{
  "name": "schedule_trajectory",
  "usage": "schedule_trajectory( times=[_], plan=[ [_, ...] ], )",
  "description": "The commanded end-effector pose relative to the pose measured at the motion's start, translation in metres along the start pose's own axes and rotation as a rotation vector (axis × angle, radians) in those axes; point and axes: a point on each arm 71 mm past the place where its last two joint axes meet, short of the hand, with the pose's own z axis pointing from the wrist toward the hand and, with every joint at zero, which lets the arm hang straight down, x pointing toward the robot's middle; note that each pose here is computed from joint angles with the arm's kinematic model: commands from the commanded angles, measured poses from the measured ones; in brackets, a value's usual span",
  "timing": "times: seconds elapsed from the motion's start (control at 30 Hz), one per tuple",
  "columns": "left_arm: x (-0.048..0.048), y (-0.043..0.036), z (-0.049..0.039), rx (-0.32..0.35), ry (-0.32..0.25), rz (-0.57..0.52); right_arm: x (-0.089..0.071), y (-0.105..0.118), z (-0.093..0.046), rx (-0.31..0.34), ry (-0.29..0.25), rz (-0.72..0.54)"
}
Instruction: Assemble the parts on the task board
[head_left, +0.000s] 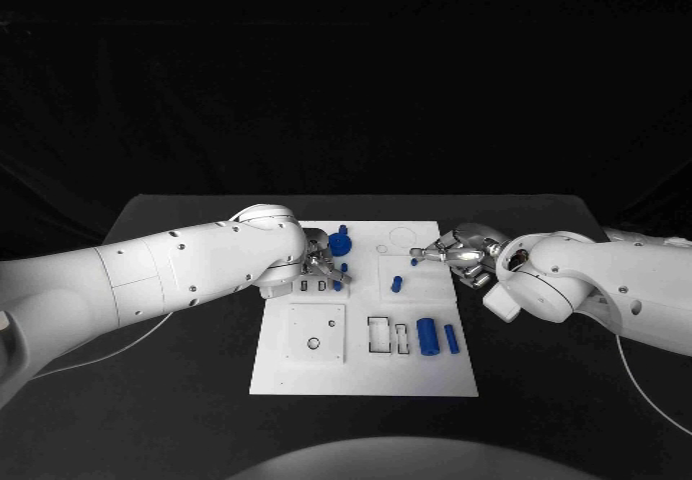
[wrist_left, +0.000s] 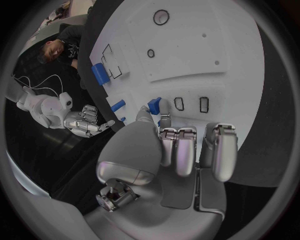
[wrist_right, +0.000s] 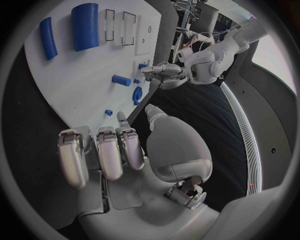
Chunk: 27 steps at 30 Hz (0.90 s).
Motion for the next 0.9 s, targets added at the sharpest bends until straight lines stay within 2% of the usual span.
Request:
schedule_trajectory(
  times=[0.03, 0.9],
  plan=[
    [0.0018, -0.0014, 0.0002, 0.006, 0.02, 0.008, 0.0014, -0.0002, 0.0, 0.0, 0.014, -0.012],
    [-0.0025, -0.0007, -0.0005, 0.035, -0.038, -0.026, 0.001, -0.0022, 0.0004, 0.004, 0.01, -0.011]
  ],
)
